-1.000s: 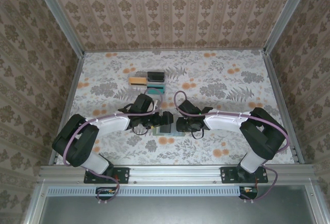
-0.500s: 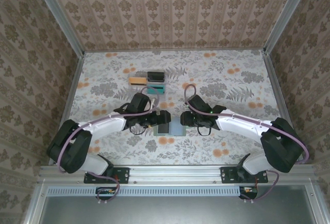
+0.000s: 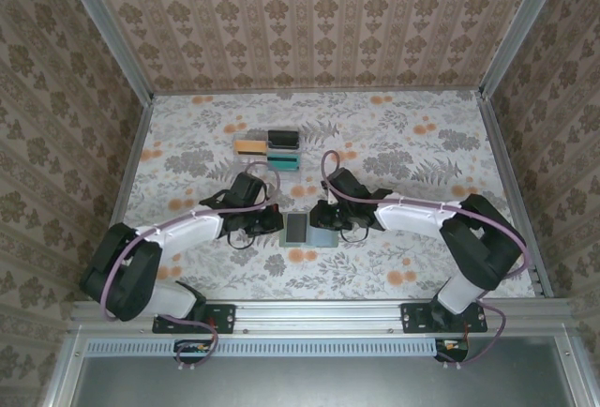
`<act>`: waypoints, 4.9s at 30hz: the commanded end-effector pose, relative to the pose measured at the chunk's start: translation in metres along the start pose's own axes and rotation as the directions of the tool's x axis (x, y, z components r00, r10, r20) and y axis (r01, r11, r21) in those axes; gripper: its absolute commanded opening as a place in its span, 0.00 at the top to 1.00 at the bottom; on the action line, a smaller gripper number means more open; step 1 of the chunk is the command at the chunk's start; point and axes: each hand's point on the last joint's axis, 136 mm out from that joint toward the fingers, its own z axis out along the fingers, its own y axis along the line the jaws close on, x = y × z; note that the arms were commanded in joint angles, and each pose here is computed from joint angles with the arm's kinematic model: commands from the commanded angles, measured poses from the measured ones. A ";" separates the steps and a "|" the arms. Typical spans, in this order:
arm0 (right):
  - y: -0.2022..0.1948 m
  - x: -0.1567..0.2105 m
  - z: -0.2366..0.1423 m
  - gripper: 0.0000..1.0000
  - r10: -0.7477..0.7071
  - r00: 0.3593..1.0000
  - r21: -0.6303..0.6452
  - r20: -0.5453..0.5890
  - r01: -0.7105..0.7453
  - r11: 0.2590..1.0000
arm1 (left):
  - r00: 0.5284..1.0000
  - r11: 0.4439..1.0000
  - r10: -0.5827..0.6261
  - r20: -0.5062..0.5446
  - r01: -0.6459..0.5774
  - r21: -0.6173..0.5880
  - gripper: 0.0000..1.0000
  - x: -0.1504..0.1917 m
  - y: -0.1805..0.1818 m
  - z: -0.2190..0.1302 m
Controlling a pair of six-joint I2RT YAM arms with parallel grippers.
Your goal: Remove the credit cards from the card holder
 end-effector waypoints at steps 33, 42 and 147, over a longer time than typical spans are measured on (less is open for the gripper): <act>-0.012 0.018 0.038 0.84 0.117 0.987 -0.036 -0.109 -0.122 0.992 | 0.996 0.998 0.002 -0.093 -0.008 -0.055 1.00 0.019 0.012 0.027; -0.006 0.017 0.035 1.00 0.106 0.988 -0.063 -0.109 -0.113 0.992 | 0.995 0.998 0.009 -0.096 -0.014 -0.054 1.00 0.019 0.009 0.028; -0.052 0.021 -0.018 0.99 0.106 0.993 -0.073 -0.047 -0.109 0.991 | 0.992 0.997 0.011 -0.125 -0.021 -0.078 1.00 0.026 0.016 0.026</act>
